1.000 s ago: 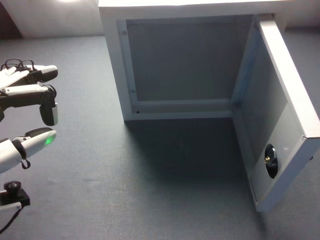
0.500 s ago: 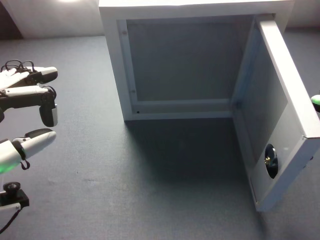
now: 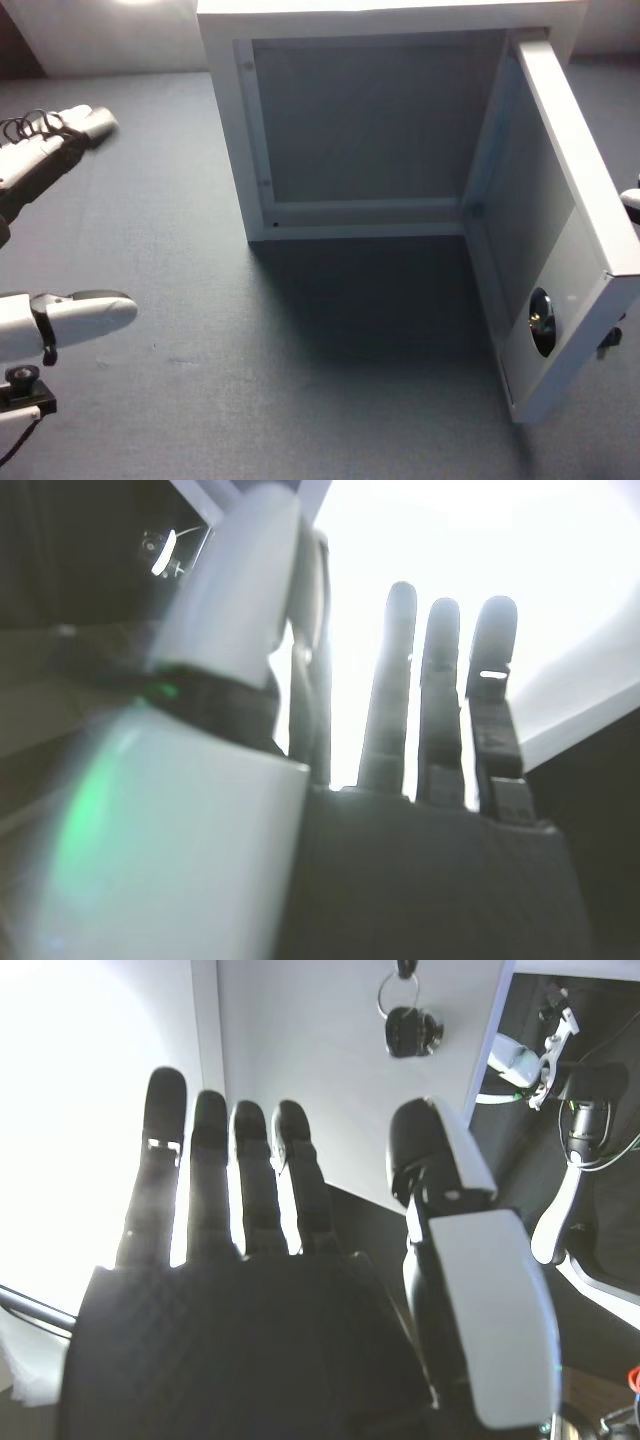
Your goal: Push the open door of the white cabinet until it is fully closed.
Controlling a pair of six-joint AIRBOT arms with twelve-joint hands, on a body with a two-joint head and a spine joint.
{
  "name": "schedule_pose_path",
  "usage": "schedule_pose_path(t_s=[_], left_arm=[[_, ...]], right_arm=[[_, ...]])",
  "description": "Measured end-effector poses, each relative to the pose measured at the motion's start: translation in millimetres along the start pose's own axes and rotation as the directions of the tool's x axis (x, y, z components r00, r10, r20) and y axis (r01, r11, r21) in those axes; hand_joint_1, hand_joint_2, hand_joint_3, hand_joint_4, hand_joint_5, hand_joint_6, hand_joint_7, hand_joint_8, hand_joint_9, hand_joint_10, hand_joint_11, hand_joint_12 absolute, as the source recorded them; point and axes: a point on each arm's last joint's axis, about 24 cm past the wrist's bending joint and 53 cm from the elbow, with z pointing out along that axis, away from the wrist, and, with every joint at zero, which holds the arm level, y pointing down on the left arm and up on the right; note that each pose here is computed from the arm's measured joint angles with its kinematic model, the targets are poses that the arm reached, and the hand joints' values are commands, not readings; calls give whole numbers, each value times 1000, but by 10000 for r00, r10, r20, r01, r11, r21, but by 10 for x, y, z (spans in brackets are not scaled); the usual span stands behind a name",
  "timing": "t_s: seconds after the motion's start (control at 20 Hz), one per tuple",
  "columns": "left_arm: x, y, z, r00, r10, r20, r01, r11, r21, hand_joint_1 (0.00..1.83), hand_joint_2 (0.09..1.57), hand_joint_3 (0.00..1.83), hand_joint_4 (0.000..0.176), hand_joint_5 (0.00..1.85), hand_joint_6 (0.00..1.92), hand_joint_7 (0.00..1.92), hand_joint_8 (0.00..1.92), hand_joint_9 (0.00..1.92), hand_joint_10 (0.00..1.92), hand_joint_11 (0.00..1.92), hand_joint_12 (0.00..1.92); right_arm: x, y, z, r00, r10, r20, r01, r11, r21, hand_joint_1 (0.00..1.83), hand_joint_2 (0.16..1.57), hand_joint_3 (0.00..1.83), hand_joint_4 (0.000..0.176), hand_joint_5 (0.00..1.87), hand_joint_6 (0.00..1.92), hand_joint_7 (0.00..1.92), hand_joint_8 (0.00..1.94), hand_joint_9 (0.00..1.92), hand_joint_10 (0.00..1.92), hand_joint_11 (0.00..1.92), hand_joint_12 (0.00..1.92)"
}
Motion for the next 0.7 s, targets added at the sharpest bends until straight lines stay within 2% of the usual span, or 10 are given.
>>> schedule_pose_path(t_s=[0.05,0.1,0.2,0.25,0.3,0.35,0.45,0.5,0.6,0.7], left_arm=[[-6,8,0,10000,9,13,-9,10000,-37,370,1049,36,52,0,0,0,0,0,0,0,0],[-15,17,0,10000,13,50,-13,10000,-75,314,1059,33,80,0,0,0,0,0,0,0,0],[-34,45,4,9999,111,63,-110,9998,-167,295,1047,19,94,0,0,0,0,0,0,0,0],[-44,56,7,9999,128,53,-127,9997,-187,327,1052,18,96,0,0,0,0,0,0,0,0],[-71,99,12,9999,61,132,-57,9996,-278,338,1053,16,88,0,0,0,0,0,0,0,0],[-85,122,11,9998,27,202,-20,9993,-363,334,1053,14,94,0,0,0,0,0,0,0,0],[-70,127,10,9999,10,157,-4,9993,-379,347,1063,16,87,0,0,0,0,0,0,0,0],[-56,119,11,10000,15,98,-12,9994,-345,342,1051,10,94,0,0,0,0,0,0,0,0],[-60,119,11,9999,14,115,-10,9994,-344,328,1054,9,93,0,0,0,0,0,0,0,0],[-62,117,11,9999,14,123,-10,9994,-335,320,1053,7,81,0,0,0,0,0,0,0,0]], right_arm=[[5,-7,0,10000,-3,-20,3,10000,28,530,1327,0,0,230,0,151,2,33,442,0,1314],[1,-8,5,10000,-16,-23,16,10000,22,535,1329,1,0,223,1,144,4,17,464,0,1368],[1,-8,32,10000,3,-6,-3,10000,0,530,1336,2,0,177,1,112,0,0,422,0,1363],[0,-15,38,10000,-1,4,1,10000,-12,514,1330,0,0,192,8,121,4,0,420,0,1363],[13,-30,54,10000,48,-12,-48,10000,42,514,1326,0,0,206,12,131,5,0,423,0,1334],[23,-31,63,10000,50,-40,-50,10000,34,525,1326,0,0,231,16,160,9,12,461,0,1365],[38,-31,66,9999,69,-79,-69,10000,28,527,1338,3,0,247,16,167,4,0,505,0,1268],[46,-29,70,9999,46,-131,-46,10000,9,537,1339,2,0,261,19,182,6,5,550,0,1315],[62,5,115,9998,59,-201,-62,9998,-171,518,1337,0,0,271,19,189,4,0,559,0,1278],[90,70,165,9994,14,-337,-29,9991,-430,495,1330,0,0,275,18,212,9,13,580,0,1303]])
